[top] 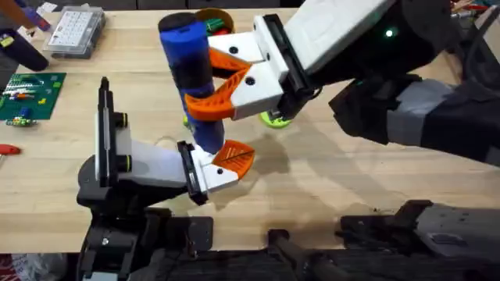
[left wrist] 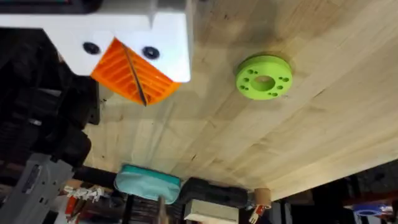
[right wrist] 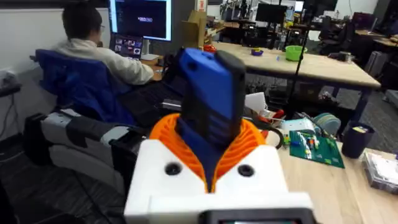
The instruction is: Pick up the gripper from the table and insert it into the empty holder that is missing its gripper. Then pick up a screw, insert it into the mounting hole, and use the screwdriver to tighten it. Finally, clean up the table by picking up the vegetable and placing it into the bucket.
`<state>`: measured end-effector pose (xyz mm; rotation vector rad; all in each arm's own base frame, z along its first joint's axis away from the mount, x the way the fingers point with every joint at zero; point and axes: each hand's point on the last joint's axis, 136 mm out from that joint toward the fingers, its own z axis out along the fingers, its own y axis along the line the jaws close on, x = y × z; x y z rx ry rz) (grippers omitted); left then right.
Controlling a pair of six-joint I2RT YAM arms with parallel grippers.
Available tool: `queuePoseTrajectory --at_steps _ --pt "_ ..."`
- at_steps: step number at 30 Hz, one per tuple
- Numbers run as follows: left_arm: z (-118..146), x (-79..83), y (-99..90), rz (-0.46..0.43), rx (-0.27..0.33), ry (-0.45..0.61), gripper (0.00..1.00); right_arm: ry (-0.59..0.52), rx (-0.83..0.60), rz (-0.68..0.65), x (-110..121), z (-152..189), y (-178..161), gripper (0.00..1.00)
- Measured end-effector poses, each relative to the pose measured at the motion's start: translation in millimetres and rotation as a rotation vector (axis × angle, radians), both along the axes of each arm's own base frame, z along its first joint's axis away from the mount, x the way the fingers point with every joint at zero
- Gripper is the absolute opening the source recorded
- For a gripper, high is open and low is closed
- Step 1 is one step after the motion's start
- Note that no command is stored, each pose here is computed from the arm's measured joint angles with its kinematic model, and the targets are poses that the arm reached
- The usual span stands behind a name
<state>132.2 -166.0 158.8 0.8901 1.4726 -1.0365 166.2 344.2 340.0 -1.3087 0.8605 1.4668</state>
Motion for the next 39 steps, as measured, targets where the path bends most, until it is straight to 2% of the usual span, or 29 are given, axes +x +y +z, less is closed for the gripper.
queuePoseTrajectory --at_steps 11,13,16,21,30,35,39 --pt "0 0.0 0.0 0.0 0.0 0.0 0.004 -0.036 0.024 0.019 -5 6 -2 0.022" --pt "0 0.0 0.0 0.0 0.0 0.0 0.004 -0.051 0.007 0.065 -7 20 -1 0.022" --pt "0 0.1 0.0 0.0 0.0 0.0 0.004 -0.047 -0.027 0.09 -2 37 0 0.022" --pt "0 -0.1 0.0 0.0 0.0 -0.001 0.004 0.014 -0.114 0.071 22 62 -2 0.021" --pt "0 -0.1 0.0 -0.001 0.001 -0.003 0.004 0.104 -0.252 -0.068 58 63 -14 0.021" --pt "0 -0.2 -0.1 -0.001 0.001 -0.003 0.004 0.116 -0.349 -0.211 80 43 -19 0.021" --pt "0 -0.1 -0.1 -0.001 0.001 -0.003 0.004 0.108 -0.481 -0.342 95 14 -27 0.021"
